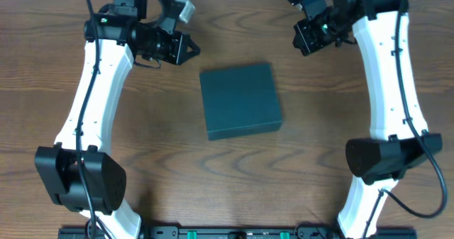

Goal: Pack container

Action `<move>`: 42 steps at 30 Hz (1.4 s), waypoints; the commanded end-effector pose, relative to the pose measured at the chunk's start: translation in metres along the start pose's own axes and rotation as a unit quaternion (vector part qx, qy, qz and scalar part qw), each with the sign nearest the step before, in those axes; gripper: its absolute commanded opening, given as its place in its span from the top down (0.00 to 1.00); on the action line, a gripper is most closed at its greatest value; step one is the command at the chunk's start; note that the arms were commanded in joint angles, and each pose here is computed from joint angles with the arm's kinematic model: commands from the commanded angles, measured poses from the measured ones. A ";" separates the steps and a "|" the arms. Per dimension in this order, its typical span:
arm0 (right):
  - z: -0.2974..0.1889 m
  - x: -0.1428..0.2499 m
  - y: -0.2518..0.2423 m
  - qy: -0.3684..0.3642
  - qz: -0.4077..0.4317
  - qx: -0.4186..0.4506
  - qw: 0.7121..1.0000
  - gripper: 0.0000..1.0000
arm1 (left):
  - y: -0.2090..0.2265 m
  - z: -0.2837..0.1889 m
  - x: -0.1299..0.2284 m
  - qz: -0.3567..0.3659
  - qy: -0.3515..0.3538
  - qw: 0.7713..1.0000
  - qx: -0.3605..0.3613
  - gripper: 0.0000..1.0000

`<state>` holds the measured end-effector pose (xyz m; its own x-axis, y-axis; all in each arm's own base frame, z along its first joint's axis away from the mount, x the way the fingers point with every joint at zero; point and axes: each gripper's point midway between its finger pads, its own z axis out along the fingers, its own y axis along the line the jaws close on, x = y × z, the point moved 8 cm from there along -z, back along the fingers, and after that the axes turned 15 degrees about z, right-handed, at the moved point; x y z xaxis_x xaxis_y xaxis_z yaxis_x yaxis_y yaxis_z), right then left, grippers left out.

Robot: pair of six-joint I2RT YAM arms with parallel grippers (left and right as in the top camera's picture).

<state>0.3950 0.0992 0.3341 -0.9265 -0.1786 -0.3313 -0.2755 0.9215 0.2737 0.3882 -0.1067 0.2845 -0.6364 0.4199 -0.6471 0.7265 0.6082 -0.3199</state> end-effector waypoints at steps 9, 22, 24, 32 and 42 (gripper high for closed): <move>-0.041 0.026 0.011 -0.002 0.037 0.002 0.999 0.98 | -0.001 -0.008 0.018 0.004 0.071 0.996 -0.049 0.94; 0.116 0.081 -0.031 0.162 0.172 -0.008 0.972 0.98 | 0.040 -0.002 0.073 -0.102 0.072 0.992 -0.034 0.94; 0.133 0.091 -0.032 0.172 0.188 -0.022 0.967 0.99 | 0.040 -0.002 0.072 -0.100 0.070 0.992 -0.035 0.94; 0.186 0.130 -0.030 0.195 0.232 -0.011 0.953 0.98 | 0.041 -0.002 0.071 -0.098 0.068 0.992 -0.037 0.94; 0.199 0.135 -0.001 0.199 0.207 -0.028 0.957 0.99 | 0.041 -0.002 0.070 -0.096 0.066 0.992 -0.038 0.94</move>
<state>0.3235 0.1329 0.1072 -0.9820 0.0713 0.1749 0.1256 0.9380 0.3229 0.3748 -0.0508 0.2220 -0.7962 0.3806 -0.4703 0.5691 0.7350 -0.3687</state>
